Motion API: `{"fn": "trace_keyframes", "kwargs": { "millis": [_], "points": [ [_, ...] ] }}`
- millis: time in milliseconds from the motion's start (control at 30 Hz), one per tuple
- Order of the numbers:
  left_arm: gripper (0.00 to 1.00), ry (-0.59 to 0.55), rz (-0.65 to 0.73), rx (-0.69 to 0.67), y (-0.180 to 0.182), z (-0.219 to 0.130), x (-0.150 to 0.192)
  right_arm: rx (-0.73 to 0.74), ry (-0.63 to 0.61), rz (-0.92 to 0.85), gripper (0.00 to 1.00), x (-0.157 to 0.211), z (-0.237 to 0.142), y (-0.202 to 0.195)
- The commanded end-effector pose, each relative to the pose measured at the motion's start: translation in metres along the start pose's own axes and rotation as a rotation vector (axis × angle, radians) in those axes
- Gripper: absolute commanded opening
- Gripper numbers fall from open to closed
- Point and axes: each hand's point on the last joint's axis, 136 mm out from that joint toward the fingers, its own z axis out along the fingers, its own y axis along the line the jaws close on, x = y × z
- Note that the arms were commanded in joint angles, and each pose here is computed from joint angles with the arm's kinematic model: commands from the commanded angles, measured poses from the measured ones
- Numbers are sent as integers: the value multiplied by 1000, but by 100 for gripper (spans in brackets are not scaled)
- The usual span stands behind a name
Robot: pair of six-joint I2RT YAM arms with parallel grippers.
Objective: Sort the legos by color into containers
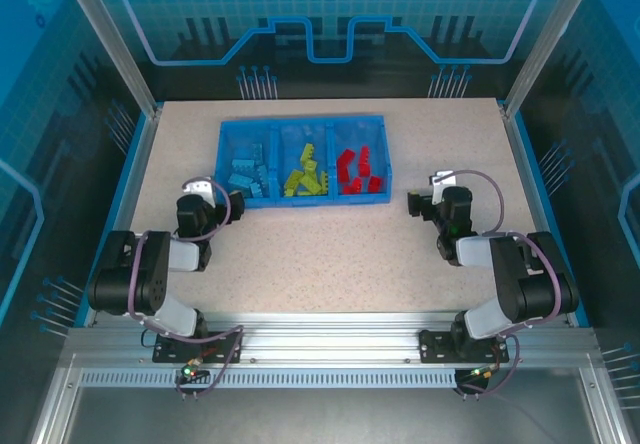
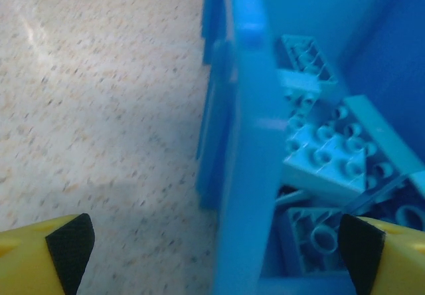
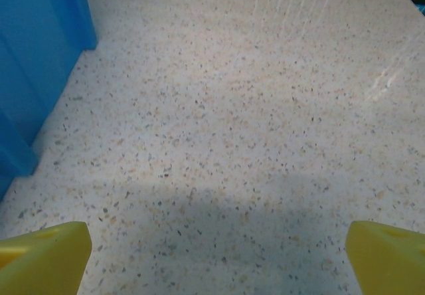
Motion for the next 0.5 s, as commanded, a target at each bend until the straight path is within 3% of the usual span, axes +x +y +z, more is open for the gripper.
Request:
{"fn": "trace_keyframes", "kwargs": {
  "millis": [0, 467],
  "points": [
    [99, -45, 62, 84, -23, 5, -22, 5, -64, 29, 100, -18, 0, -5],
    [99, -41, 74, 78, -24, 6, -21, -17, -64, 21, 100, -19, 1, -1]
  ]
}}
